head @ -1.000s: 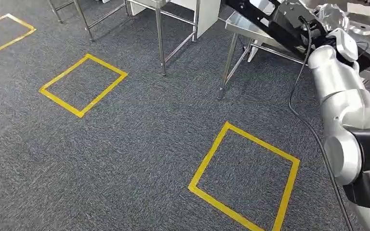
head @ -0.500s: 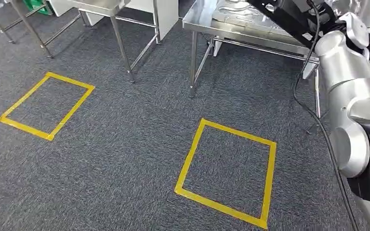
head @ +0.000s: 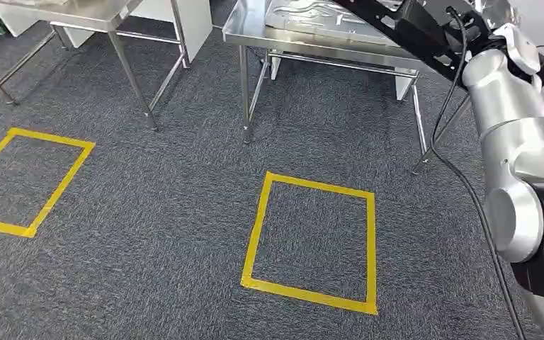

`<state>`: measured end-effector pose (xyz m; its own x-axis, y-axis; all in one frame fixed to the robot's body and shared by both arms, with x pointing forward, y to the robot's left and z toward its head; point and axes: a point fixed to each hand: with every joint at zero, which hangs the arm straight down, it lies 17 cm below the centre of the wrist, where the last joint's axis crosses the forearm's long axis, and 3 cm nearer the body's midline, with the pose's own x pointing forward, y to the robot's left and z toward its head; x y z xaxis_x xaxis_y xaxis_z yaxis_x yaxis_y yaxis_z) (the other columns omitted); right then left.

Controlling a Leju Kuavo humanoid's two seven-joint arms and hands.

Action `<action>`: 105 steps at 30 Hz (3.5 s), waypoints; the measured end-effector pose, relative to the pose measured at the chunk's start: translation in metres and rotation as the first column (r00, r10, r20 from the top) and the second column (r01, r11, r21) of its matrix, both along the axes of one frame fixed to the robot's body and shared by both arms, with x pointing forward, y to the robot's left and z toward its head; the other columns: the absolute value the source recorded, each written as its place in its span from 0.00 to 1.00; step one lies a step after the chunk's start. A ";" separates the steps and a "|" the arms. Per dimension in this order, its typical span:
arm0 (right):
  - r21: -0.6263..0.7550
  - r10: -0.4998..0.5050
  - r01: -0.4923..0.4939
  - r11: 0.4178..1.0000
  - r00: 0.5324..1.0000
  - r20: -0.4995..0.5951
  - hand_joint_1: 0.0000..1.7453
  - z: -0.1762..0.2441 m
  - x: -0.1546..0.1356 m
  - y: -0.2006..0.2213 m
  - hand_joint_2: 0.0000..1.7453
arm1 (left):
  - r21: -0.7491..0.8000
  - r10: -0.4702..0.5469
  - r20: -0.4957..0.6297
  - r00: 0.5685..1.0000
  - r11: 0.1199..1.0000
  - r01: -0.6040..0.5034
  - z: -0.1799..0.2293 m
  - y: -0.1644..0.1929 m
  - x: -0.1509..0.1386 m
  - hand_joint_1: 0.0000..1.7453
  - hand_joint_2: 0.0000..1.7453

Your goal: Take the parts from the cabinet and place them on the table.

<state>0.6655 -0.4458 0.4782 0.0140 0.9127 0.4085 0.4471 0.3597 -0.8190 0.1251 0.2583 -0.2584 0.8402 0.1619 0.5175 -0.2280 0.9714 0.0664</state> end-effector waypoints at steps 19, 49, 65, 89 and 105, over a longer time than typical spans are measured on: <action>0.002 0.084 -0.084 0.996 0.995 -0.046 1.00 -0.072 0.013 0.096 1.00 | -0.016 -0.045 0.024 0.999 0.999 0.046 0.003 -0.005 0.008 0.00 0.00; -0.077 0.114 -0.119 0.990 0.991 -0.073 1.00 -0.103 0.006 0.116 1.00 | 0.000 -0.035 -0.035 0.999 0.999 0.035 -0.003 -0.003 -0.006 0.00 0.00; -0.330 0.218 -0.224 0.917 0.974 -0.057 1.00 -0.065 0.007 0.162 1.00 | -0.008 -0.017 -0.031 0.999 1.000 0.017 -0.003 -0.005 -0.004 0.00 0.00; -0.603 0.359 -0.357 0.713 0.925 -0.124 1.00 -0.052 0.002 0.247 1.00 | 0.011 0.037 -0.037 0.999 0.999 -0.037 -0.004 0.018 -0.003 0.00 0.00; -0.587 0.366 -0.370 0.720 0.921 -0.131 1.00 -0.087 -0.003 0.291 1.00 | 0.010 0.102 -0.054 0.993 0.995 -0.102 -0.005 0.025 -0.004 0.00 0.00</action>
<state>0.6624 -0.1544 0.3917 -0.3738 0.9031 -0.2116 0.3775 -0.0603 -0.9240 0.1206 0.2831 -0.2634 0.8466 0.2447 0.4725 -0.3218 0.9427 0.0884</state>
